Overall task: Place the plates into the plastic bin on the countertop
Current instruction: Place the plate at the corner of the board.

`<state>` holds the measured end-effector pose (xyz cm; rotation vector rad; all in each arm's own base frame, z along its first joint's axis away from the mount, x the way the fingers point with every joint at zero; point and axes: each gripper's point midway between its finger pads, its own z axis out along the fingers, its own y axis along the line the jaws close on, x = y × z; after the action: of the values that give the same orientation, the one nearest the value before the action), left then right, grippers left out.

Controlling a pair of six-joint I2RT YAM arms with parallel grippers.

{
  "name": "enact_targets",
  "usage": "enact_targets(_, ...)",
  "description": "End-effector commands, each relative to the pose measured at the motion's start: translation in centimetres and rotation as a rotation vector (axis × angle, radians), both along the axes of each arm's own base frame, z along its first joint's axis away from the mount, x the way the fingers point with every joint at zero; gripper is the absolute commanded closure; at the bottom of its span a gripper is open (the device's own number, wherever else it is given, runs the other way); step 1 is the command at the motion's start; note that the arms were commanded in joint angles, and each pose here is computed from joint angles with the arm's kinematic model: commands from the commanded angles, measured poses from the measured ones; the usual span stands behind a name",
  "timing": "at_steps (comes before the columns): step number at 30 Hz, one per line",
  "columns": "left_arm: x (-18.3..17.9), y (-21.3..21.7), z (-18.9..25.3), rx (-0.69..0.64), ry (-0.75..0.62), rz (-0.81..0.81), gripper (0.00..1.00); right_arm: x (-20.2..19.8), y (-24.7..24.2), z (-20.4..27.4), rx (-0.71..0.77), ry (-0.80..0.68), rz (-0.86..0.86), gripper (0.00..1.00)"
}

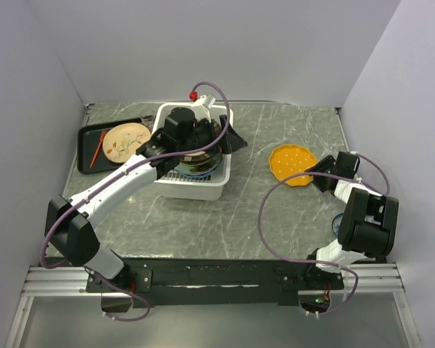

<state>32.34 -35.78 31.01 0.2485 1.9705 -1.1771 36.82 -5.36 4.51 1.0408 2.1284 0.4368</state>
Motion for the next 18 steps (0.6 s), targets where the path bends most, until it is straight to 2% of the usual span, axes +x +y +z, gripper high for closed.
enact_targets(1, -0.2, 0.4, 2.7, -0.023, -0.078, 0.004, 0.02, 0.6, -0.4, 0.3, -0.049, -0.015, -0.012, 0.48)
enact_targets(6, -0.2, 0.4, 2.7, -0.025, -0.077, 0.003, 0.01, 0.7, -0.2, 0.0, -0.044, -0.004, -0.005, 0.6)
enact_targets(15, -0.4, 0.7, 3.2, -0.022, -0.088, 0.008, 0.01, 1.0, 0.6, -1.6, 0.008, 0.052, 0.034, 0.61)
enact_targets(18, -0.4, 0.7, 3.1, -0.022, -0.085, 0.006, 0.01, 1.1, 1.0, -2.2, 0.03, 0.077, 0.056, 0.65)
